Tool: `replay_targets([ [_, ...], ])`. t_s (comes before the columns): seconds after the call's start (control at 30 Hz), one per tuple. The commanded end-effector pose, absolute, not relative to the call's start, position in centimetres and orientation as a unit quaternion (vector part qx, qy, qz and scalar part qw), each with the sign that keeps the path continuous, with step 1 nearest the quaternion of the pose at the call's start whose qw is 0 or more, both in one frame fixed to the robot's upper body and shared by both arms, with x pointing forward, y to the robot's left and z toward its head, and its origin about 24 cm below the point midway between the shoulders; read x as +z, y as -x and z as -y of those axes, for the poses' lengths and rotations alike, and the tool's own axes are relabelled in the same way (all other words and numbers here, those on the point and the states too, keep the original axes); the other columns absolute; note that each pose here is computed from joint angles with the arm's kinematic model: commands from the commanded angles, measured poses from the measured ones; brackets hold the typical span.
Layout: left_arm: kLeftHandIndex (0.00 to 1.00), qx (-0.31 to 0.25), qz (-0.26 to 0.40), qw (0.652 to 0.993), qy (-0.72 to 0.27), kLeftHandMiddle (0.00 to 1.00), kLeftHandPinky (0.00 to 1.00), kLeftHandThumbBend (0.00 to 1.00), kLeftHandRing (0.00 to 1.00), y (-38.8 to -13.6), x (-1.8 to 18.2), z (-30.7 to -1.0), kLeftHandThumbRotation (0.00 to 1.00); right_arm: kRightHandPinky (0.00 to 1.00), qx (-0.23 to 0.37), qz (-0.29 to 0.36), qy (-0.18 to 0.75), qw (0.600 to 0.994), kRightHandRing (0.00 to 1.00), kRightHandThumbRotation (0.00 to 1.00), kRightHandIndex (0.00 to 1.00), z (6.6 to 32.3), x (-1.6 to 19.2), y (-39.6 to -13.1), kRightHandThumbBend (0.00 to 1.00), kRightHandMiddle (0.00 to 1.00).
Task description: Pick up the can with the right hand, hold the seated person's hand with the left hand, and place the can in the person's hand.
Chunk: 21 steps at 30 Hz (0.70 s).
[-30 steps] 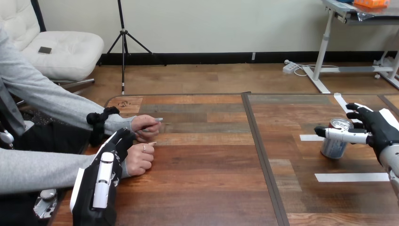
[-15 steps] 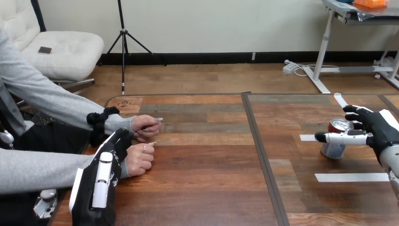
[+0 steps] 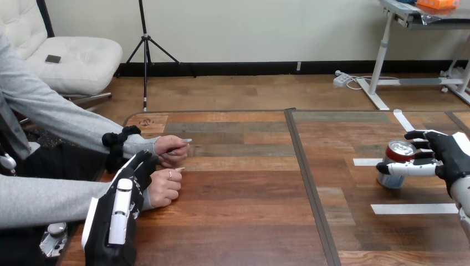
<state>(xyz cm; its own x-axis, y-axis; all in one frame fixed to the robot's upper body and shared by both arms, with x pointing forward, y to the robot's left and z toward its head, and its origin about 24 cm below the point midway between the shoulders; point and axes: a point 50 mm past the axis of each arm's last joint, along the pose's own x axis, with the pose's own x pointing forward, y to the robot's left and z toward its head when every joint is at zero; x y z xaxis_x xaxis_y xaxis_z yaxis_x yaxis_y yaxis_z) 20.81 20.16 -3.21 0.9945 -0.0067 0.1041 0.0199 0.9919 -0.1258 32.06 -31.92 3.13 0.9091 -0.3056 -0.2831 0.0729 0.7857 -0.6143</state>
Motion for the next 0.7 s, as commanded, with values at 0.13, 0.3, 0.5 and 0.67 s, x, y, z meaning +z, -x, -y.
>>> replay_targets([
  [0.13, 0.84, -0.022, 0.096, 0.994, 0.053, 0.85, 0.94, 0.32, 0.91, -22.86, -1.41, -20.03, 0.97, 0.62, -0.112, -0.147, 0.327, 0.927, 0.67, 0.00, 0.72, 31.40, 4.35, -32.96, 0.95, 0.69],
  [0.3, 0.84, -0.023, 0.098, 0.993, 0.060, 0.85, 0.94, 0.32, 0.91, -22.89, -1.42, -20.03, 0.98, 0.59, -0.115, -0.144, 0.327, 0.927, 0.64, 0.00, 0.69, 31.34, 4.41, -33.01, 0.93, 0.66],
  [0.5, 0.84, -0.020, 0.096, 0.993, 0.058, 0.85, 0.94, 0.33, 0.91, -22.85, -1.45, -20.02, 0.98, 0.56, -0.115, -0.145, 0.330, 0.926, 0.61, 0.00, 0.67, 31.35, 4.45, -33.06, 0.91, 0.63],
  [0.67, 0.84, -0.021, 0.094, 0.993, 0.065, 0.85, 0.95, 0.32, 0.92, -22.80, -1.44, -19.97, 0.98, 0.55, -0.119, -0.147, 0.330, 0.925, 0.60, 0.00, 0.66, 31.38, 4.42, -33.04, 0.90, 0.62],
])
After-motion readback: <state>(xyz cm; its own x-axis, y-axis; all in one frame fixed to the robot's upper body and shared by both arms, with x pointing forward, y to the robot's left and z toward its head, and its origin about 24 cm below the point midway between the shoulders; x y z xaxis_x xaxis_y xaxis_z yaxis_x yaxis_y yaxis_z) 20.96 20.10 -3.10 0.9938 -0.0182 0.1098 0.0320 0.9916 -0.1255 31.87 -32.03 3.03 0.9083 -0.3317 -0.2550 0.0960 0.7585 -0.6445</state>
